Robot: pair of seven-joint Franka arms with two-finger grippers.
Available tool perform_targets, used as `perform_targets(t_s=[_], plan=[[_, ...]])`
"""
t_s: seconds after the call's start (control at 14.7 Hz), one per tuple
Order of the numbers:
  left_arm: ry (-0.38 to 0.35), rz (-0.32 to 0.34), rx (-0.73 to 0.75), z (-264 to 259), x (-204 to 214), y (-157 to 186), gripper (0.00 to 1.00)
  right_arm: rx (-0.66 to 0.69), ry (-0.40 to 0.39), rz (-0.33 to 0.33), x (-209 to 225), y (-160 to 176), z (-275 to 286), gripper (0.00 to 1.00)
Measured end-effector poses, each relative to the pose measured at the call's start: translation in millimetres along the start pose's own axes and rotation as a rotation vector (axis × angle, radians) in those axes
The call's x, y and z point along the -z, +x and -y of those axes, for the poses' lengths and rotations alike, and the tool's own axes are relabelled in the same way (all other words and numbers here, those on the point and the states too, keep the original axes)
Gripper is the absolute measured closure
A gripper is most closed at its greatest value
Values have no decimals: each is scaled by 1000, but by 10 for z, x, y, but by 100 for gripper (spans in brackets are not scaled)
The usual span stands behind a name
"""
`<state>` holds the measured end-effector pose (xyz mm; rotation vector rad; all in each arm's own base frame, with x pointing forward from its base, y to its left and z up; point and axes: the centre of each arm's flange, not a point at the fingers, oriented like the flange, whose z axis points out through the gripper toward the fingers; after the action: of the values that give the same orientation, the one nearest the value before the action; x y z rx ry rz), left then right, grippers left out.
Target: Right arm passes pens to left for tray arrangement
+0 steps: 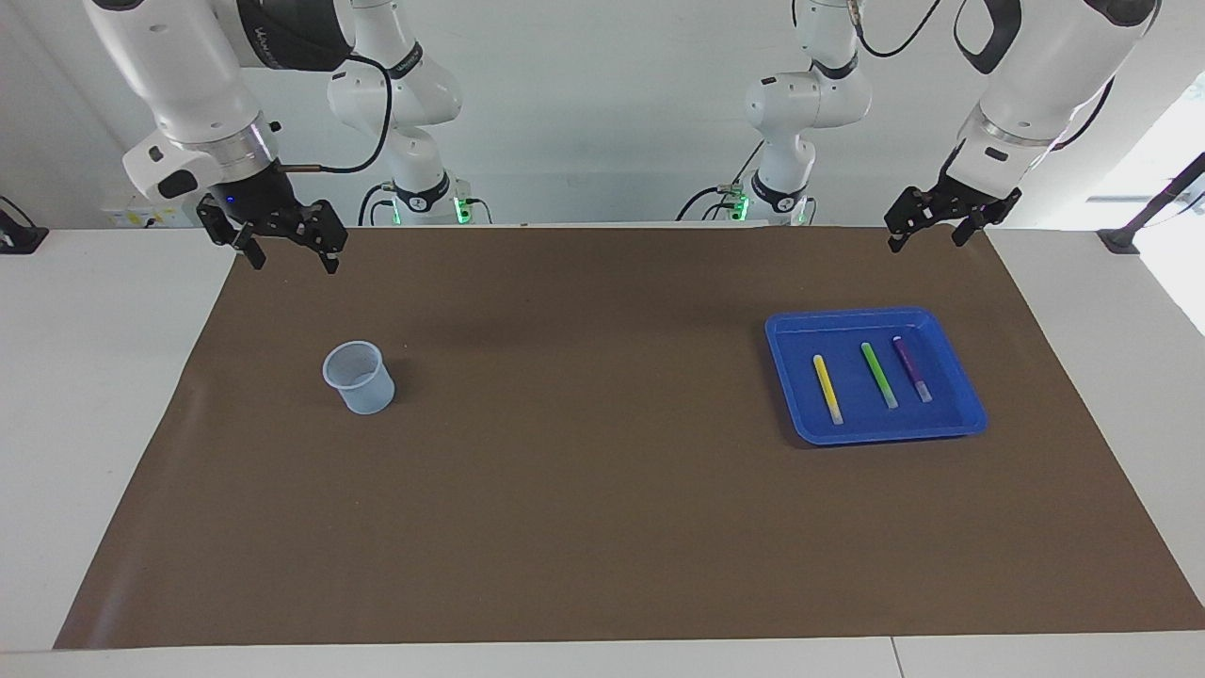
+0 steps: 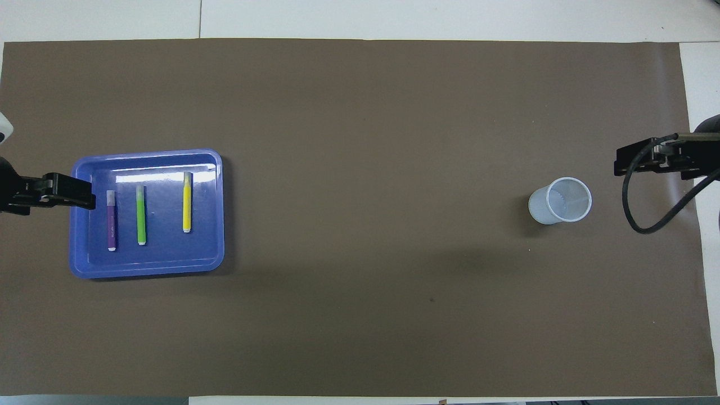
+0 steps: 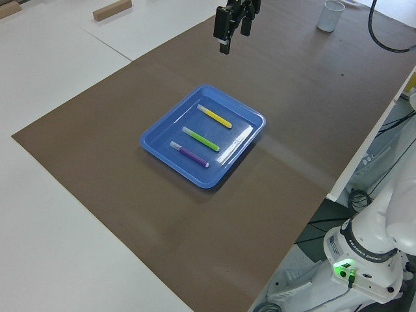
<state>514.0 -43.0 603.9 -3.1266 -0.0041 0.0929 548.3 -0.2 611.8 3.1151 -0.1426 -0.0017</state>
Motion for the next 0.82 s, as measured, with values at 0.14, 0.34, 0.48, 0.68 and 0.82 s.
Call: perform_targets(t_s=[0.14, 0.34, 0.48, 0.68, 0.82], plan=[[0, 7, -1, -5, -37, 19, 0, 0, 0, 0, 0, 0, 0, 0], [0, 10, 0, 1, -46, 19, 0, 0, 0, 0, -1, 0, 0, 0], [0, 10, 0, 1, -46, 19, 0, 0, 0, 0, -1, 0, 0, 0], [1, 17, -1, -6, -41, 8, 0, 0, 0, 0, -1, 0, 0, 0], [2, 20, -4, -17, 18, -10, 0, 0, 0, 0, -1, 0, 0, 0]])
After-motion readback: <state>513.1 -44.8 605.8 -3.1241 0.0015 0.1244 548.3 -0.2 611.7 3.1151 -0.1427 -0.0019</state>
